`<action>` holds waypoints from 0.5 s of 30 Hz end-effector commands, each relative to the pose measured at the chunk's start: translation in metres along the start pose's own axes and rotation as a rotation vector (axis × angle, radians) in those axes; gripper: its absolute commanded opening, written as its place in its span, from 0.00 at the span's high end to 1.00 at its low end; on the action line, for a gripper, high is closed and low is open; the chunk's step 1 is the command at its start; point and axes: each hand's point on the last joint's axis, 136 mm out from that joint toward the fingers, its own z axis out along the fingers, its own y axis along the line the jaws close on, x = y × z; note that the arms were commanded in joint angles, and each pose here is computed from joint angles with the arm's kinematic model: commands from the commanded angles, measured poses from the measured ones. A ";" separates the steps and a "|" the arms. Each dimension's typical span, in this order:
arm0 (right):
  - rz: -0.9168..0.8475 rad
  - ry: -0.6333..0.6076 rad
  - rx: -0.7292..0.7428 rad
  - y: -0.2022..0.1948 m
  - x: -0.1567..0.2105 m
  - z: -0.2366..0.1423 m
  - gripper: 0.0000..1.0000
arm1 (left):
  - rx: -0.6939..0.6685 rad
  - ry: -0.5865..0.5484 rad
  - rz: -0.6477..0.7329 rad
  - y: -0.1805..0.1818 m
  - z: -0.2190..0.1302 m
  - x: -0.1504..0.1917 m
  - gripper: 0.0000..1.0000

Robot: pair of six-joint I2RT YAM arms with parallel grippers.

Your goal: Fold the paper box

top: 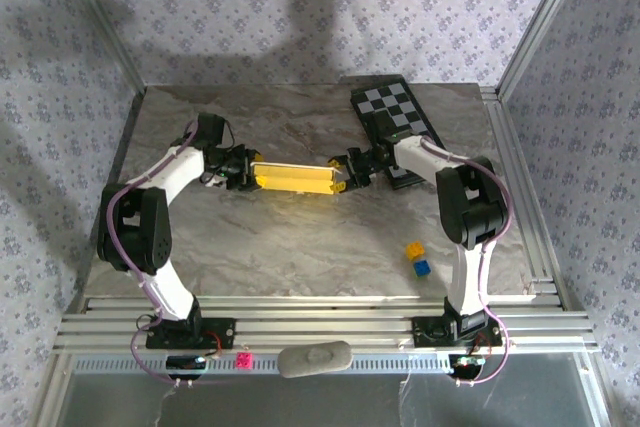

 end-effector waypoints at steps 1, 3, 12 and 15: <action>0.006 -0.011 0.022 -0.002 -0.008 -0.004 0.53 | 0.000 0.018 -0.003 0.003 -0.001 0.004 0.59; -0.022 -0.022 0.026 0.001 -0.007 -0.008 0.47 | 0.000 0.015 -0.005 0.003 -0.002 0.004 0.63; -0.272 -0.168 0.100 0.010 -0.003 -0.058 0.31 | -0.002 0.009 -0.004 0.001 -0.002 0.004 0.72; -0.458 -0.287 0.110 0.015 -0.005 -0.089 0.31 | -0.004 0.008 -0.006 0.001 -0.002 0.004 0.72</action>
